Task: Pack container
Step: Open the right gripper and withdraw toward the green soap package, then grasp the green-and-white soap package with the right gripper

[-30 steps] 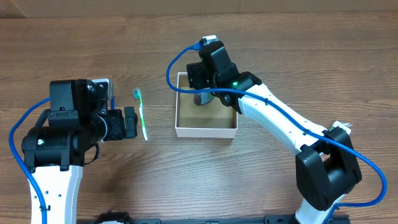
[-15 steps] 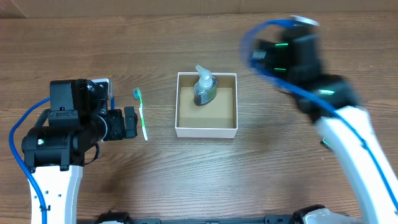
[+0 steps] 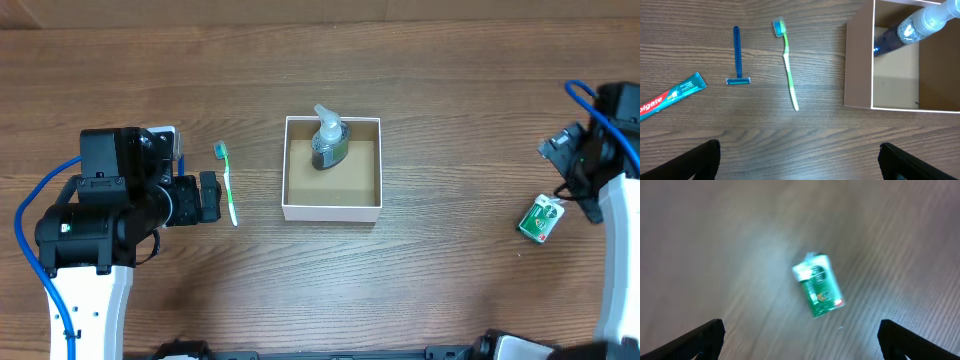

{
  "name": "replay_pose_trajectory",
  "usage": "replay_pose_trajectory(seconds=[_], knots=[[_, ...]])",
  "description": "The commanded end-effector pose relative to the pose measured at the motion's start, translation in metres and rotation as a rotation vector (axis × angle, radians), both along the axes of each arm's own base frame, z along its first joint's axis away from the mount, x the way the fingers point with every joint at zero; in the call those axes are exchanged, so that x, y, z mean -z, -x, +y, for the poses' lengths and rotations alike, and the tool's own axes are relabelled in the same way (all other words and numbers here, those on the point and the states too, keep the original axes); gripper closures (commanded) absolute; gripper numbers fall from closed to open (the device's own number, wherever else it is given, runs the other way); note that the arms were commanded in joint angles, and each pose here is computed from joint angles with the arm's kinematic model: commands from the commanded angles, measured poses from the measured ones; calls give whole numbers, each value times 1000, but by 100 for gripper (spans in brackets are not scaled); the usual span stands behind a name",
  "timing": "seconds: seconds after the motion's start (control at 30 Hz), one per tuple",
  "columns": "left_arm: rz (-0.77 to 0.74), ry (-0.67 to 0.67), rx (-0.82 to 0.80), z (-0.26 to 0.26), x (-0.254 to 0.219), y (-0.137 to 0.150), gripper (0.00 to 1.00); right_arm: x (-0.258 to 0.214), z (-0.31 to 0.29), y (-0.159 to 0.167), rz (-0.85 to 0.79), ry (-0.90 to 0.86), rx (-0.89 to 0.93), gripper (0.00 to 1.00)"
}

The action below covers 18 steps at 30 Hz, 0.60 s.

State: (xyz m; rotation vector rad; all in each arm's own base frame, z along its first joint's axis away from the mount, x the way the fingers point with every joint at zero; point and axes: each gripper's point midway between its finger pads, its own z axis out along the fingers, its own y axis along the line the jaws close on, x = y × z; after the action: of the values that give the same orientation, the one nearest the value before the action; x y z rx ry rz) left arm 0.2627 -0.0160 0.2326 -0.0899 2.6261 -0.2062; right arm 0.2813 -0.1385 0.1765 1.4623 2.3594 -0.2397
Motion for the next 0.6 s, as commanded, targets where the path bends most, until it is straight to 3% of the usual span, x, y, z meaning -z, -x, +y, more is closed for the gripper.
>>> replay_pose_trajectory(seconds=[0.0,0.3,0.57], knots=[[-24,12,20,-3,-8,-4,0,55,-8,13,121,-88,56,0],[-23,13,18,-3,-8,-4,0,146,-12,16,271,-204,26,0],[-19,13,18,-3,-8,-3,0,162,-25,-10,199,-167,7,0]])
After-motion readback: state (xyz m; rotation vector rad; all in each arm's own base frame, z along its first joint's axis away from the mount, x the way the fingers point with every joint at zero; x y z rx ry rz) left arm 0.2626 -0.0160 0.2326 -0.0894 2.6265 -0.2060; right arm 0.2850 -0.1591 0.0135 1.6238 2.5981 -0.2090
